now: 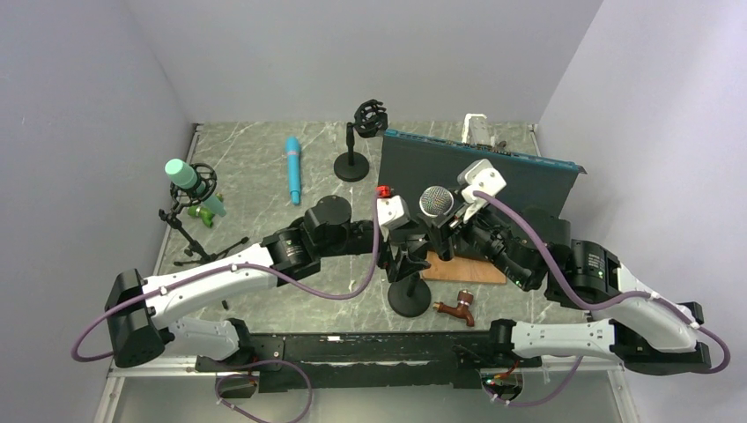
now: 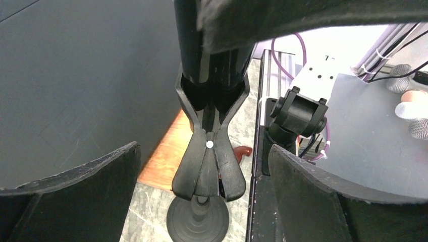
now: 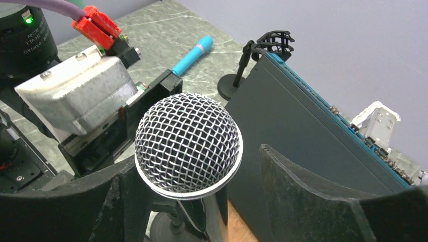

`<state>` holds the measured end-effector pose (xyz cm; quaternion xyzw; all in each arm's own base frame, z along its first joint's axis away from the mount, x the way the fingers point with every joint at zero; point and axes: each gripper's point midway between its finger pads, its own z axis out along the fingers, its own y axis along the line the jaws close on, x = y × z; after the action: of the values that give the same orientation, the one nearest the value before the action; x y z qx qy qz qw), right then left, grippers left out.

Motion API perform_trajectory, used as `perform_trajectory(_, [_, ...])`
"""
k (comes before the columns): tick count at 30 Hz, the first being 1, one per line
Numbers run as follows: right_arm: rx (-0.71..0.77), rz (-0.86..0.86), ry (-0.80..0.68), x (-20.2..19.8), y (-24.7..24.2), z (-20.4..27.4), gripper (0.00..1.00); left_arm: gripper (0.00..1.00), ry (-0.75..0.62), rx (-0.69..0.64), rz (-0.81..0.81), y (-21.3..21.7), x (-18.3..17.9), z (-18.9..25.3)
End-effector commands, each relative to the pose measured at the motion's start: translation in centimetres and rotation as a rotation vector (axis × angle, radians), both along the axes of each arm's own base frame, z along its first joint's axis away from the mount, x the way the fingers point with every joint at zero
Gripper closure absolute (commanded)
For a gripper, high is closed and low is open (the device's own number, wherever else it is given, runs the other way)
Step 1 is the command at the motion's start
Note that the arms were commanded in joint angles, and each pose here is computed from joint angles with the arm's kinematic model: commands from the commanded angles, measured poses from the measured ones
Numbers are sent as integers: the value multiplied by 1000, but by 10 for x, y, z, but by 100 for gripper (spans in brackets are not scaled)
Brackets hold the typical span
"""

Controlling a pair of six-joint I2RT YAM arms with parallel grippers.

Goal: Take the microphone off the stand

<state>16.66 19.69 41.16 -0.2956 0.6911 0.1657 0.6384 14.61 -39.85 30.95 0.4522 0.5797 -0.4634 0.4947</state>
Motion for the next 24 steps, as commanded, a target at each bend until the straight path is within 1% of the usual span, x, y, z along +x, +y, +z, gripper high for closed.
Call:
perform_trajectory(1, [-13,9,-4,1,7,-1,29,2,-69,-40,9,-7,2,25])
perform_trajectory(6, [-13,10,-9,2,9,-1,33,8,-69,-31,4,-7,1,21])
perform_trajectory(8, [-9,10,-12,2,9,1,35,12,-71,-24,1,-7,0,20])
perform_trajectory(10, [-7,10,-14,2,9,1,38,21,-78,-17,-7,-7,-1,19])
perform_trajectory(11, [-7,9,-15,2,9,1,41,30,-77,-4,-16,-7,-2,16])
perform_trajectory(13, [-6,10,-17,2,10,2,48,58,-67,22,-19,-9,-2,12])
perform_trajectory(15, [-5,11,-18,2,10,2,60,75,-59,38,-20,-9,-2,9])
perform_trajectory(16, [-6,9,-20,3,10,3,68,90,-56,45,-17,-9,-1,7])
perform_trajectory(17, [-6,7,-22,3,10,3,76,100,-53,51,-14,-8,-1,6])
perform_trajectory(18, [-4,2,-25,4,10,5,85,100,-54,50,-14,-7,-1,5])
perform_trajectory(21, [0,-20,-36,7,7,10,100,100,-53,52,-17,-6,-2,4])
perform_trajectory(24, [2,-61,-54,11,-2,18,100,100,-48,60,-15,-4,-3,2])
